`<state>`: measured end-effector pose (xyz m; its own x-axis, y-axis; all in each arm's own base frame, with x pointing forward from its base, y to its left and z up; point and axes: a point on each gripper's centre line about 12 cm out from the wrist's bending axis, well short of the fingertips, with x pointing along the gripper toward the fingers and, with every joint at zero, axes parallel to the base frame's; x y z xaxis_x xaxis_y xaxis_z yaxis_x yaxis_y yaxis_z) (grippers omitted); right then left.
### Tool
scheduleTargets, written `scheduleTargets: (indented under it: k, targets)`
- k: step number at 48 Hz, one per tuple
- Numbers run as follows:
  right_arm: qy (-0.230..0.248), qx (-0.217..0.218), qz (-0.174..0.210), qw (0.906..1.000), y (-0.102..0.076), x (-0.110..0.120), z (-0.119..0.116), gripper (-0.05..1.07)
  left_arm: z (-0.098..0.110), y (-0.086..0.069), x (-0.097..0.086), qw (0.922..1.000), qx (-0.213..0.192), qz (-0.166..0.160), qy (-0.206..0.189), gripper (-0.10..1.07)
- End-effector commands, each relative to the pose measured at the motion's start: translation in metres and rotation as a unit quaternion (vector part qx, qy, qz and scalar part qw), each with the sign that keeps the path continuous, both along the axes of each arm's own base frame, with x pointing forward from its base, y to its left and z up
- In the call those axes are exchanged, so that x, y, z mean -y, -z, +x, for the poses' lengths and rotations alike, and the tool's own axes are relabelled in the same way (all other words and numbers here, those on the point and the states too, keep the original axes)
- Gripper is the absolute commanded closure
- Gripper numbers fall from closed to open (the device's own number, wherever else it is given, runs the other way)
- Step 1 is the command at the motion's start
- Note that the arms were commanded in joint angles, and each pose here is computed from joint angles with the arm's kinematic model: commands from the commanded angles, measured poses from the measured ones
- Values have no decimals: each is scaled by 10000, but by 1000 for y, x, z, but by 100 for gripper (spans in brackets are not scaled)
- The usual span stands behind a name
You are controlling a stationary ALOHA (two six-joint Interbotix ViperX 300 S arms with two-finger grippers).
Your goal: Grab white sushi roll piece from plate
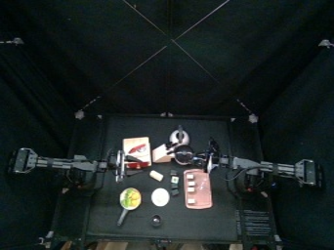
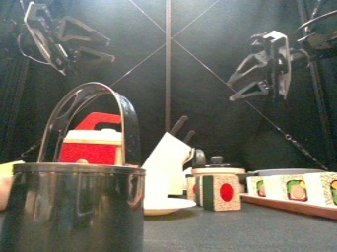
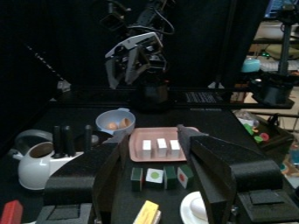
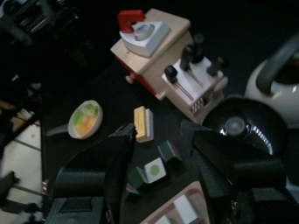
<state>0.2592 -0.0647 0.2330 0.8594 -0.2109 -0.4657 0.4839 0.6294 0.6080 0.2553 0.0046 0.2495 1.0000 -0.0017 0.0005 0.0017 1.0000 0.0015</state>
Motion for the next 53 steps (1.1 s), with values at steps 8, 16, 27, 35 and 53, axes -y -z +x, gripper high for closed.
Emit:
scheduleTargets:
  k: [8, 16, 27, 35, 53]
  targets:
    - [-8, -1208, 1403, 9827, 0, -18, 22, 20, -2, 6, 7, 9997, -147, 81, 150, 11]
    - [249, -1802, 1720, 9682, 7, -36, 25, 20, -9, 5, 16, 9994, -85, 74, 333, 11]
    - [875, -2100, 1341, 9645, 27, -53, 22, 19, -10, 6, 21, 9989, -91, 83, 448, 11]
    - [1174, -2287, 1172, 9593, 47, -57, 28, 14, -11, 8, 21, 9988, -129, 97, 452, 11]
    - [1305, -2930, 1058, 9412, 89, -57, 53, 5, -12, 15, 20, 9985, -351, 99, 413, 12]
